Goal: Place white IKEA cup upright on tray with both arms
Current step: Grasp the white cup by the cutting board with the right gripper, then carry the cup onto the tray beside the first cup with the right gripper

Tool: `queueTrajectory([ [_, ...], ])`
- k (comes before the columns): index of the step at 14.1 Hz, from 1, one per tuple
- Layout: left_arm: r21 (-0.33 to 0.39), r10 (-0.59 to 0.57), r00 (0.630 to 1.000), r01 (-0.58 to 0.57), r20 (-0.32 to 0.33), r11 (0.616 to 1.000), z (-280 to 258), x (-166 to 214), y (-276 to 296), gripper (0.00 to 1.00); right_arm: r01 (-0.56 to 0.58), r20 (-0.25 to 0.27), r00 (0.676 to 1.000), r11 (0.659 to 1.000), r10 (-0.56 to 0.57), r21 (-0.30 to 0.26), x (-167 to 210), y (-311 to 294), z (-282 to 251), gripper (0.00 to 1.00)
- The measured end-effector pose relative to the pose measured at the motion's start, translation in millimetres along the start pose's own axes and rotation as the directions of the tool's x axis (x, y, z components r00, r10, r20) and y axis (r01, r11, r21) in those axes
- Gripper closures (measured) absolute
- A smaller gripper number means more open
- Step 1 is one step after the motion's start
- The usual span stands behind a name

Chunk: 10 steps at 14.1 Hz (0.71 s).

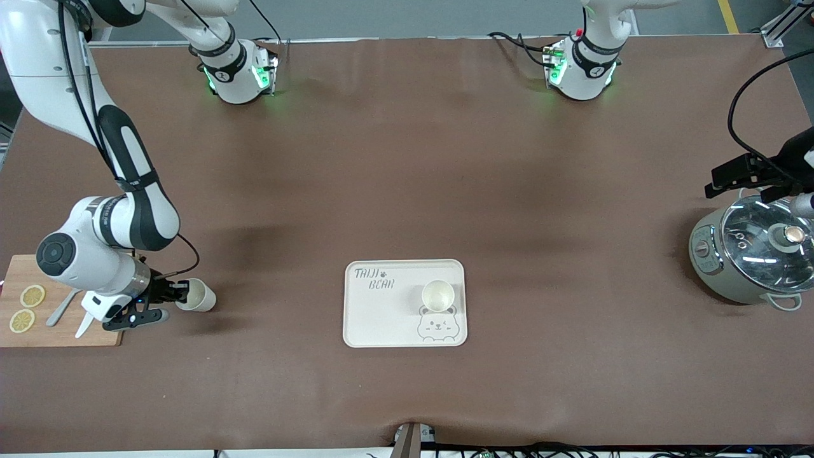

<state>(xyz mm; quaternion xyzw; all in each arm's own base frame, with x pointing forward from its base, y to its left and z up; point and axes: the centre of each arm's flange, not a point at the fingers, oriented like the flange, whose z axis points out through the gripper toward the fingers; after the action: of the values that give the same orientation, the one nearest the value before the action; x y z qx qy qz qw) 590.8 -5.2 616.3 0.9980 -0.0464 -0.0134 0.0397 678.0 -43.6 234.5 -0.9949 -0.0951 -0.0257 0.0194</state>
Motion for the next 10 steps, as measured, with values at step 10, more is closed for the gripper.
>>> queueTrajectory([
  [10, 0.066, 0.018, 1.0, -0.016, -0.026, 0.998, -29.5, -19.5, 18.8, 0.0, -0.158, 0.041, 0.987, 0.986, 0.156, 0.05, 46.9, -181.3, -88.3, 0.96],
])
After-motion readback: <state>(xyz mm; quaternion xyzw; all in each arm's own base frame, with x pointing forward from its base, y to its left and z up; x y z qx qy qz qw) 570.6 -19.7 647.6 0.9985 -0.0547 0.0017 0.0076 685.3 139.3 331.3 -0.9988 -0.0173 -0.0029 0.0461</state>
